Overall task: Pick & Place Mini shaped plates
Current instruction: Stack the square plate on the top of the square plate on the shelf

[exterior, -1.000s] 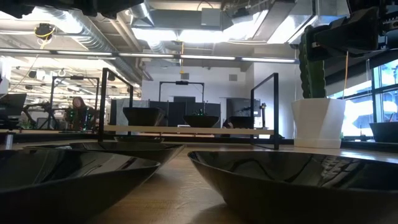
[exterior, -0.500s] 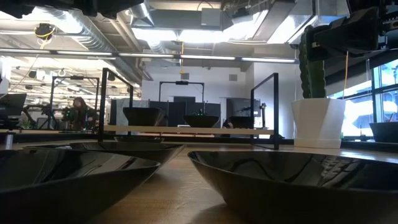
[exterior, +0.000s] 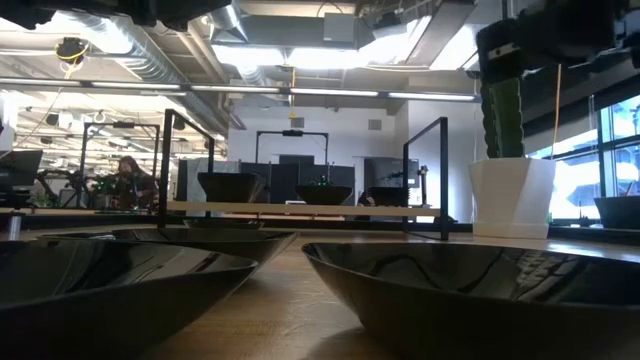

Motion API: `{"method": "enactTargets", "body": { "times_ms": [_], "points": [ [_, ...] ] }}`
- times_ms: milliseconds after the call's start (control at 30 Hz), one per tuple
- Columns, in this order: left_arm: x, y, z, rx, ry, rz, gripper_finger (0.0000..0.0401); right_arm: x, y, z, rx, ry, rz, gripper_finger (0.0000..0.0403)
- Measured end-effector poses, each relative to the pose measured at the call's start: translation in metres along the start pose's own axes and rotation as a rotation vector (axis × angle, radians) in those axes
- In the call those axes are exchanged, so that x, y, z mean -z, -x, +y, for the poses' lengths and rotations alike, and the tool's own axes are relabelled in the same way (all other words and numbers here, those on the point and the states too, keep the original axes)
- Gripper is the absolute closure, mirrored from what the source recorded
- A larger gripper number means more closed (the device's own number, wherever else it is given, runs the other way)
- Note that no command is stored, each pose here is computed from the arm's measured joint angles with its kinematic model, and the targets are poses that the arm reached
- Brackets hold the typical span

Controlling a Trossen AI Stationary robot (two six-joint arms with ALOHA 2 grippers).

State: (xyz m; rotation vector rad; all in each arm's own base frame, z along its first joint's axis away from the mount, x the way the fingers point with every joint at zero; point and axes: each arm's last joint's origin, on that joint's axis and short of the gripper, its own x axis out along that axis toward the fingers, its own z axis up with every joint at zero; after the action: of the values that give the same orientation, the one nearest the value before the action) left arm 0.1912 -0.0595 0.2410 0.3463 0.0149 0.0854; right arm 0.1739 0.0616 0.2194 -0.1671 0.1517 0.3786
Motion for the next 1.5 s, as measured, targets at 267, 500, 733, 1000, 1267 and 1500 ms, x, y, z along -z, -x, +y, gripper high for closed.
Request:
{"method": "enactTargets", "body": {
  "times_ms": [267, 500, 733, 1000, 1267, 1500],
  "points": [
    [0.005, 0.000, -0.002, 0.015, -0.003, 0.043, 0.0393, -0.030, -0.014, 0.000, 0.044, -0.193, 0.378, 0.0391],
    [0.005, 0.000, -0.002, 0.016, -0.004, 0.045, 0.0397, -0.036, -0.006, 0.015, 0.055, -0.443, 0.824, 0.0391],
    [0.005, 0.000, -0.002, 0.016, -0.003, 0.045, 0.0397, -0.011, 0.004, 0.034, 0.110, -0.733, 1.065, 0.0391],
    [0.005, 0.000, -0.002, 0.016, -0.004, 0.045, 0.0397, 0.017, 0.003, 0.044, 0.117, -0.741, 1.165, 0.0362],
    [0.005, 0.000, -0.002, 0.016, -0.003, 0.045, 0.0397, 0.037, -0.007, 0.047, 0.059, -0.524, 1.247, 0.0261],
    [0.005, 0.000, -0.002, 0.016, -0.004, 0.045, 0.0397, 0.049, -0.021, 0.050, 0.013, -0.447, 1.276, 0.0239]
  ]
}}
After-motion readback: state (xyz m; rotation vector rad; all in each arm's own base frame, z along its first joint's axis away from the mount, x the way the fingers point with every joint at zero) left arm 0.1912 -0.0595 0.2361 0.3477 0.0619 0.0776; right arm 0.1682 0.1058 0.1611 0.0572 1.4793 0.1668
